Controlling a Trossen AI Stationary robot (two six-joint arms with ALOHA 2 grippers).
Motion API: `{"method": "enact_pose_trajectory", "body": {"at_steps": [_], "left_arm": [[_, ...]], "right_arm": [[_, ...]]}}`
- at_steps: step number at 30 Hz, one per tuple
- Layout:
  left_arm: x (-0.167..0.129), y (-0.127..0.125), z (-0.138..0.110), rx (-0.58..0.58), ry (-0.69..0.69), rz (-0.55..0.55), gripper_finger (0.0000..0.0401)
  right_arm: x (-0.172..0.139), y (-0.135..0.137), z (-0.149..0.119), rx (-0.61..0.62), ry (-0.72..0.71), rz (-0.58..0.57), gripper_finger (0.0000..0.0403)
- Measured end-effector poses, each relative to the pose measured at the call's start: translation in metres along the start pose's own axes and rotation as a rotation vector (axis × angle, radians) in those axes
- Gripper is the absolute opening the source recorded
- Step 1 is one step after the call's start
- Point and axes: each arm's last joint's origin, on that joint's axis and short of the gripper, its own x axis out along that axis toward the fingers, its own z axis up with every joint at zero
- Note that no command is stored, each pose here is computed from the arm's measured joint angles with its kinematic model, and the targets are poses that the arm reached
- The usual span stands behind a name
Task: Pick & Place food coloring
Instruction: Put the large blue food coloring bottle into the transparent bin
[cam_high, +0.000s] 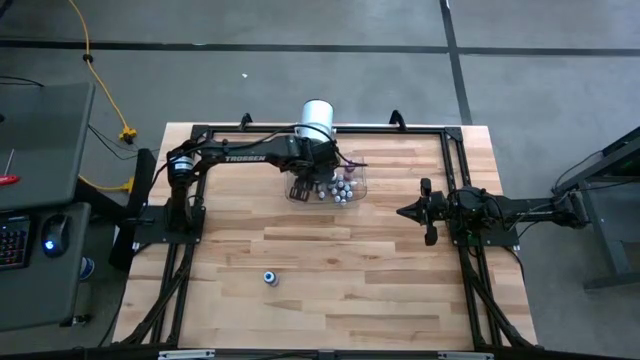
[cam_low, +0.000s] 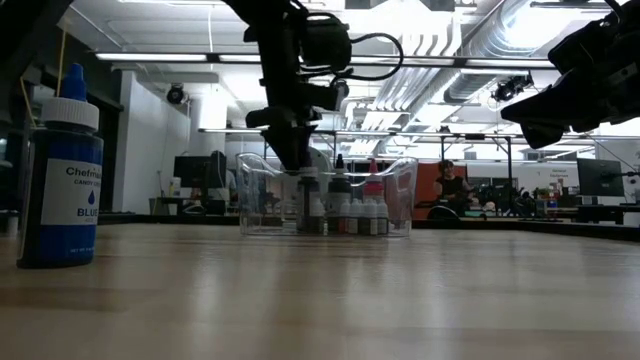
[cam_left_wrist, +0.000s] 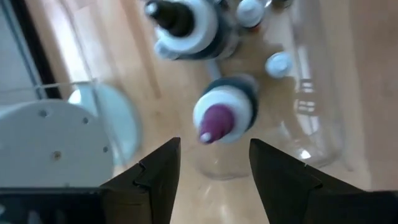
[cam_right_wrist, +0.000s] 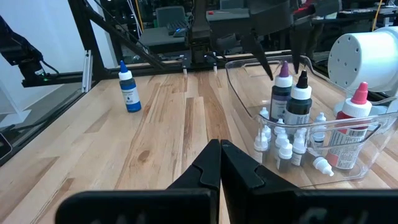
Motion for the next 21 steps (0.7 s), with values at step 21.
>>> {"method": "enact_pose_trajectory", "body": {"at_steps": [21], "left_arm": [[-0.118,0.001,-0.025,-0.100,-0.178,0.004,0.0186]], "right_arm": [[0.000,0.000,0.000,0.000,0.000,0.000,0.0000]]}}
